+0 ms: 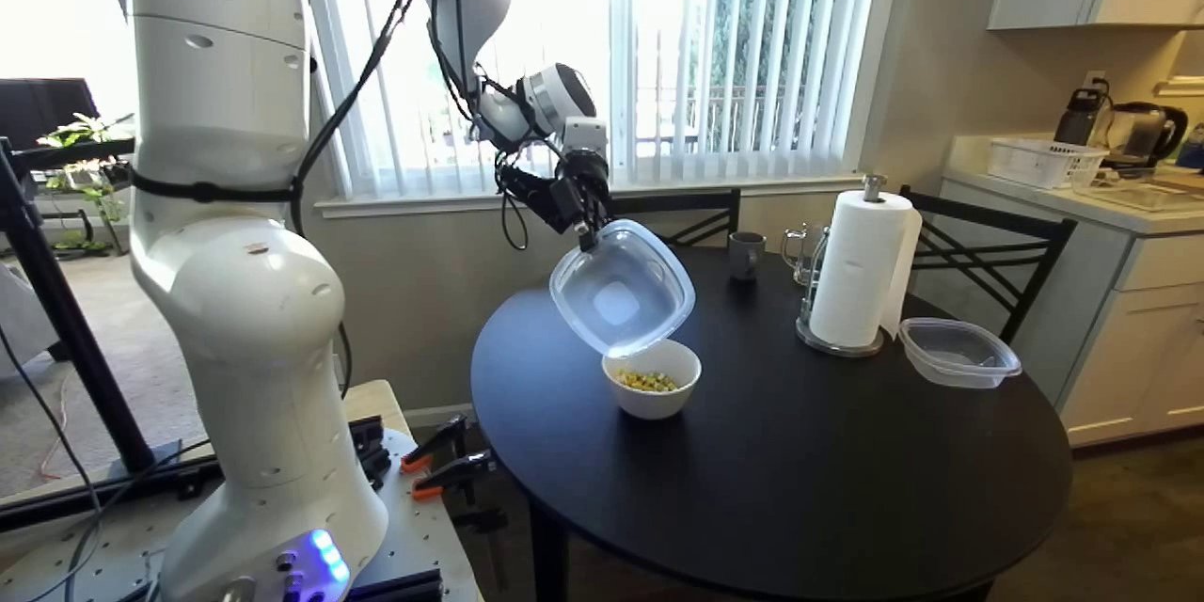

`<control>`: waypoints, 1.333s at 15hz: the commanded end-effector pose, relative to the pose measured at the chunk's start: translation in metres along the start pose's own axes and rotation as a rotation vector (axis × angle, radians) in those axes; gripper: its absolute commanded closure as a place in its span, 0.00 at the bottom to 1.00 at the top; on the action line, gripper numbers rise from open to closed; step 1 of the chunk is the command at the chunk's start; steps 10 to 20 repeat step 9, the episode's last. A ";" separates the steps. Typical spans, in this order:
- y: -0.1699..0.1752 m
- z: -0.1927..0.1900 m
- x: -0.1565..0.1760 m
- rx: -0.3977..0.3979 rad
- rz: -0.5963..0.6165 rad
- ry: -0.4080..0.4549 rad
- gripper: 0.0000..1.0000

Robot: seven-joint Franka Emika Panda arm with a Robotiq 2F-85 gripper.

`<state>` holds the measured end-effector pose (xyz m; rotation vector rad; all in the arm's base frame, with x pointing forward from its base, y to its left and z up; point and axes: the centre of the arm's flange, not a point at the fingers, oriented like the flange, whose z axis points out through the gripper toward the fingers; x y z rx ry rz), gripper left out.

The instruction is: Pour the sweets from the left bowl to the right bowl

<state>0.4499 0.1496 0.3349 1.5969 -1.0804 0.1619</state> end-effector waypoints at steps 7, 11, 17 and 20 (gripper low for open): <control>-0.019 -0.023 -0.008 -0.046 -0.045 0.050 0.98; -0.022 -0.025 -0.009 -0.038 -0.048 0.046 0.98; -0.022 -0.025 -0.009 -0.038 -0.048 0.046 0.98; -0.022 -0.025 -0.009 -0.038 -0.048 0.046 0.98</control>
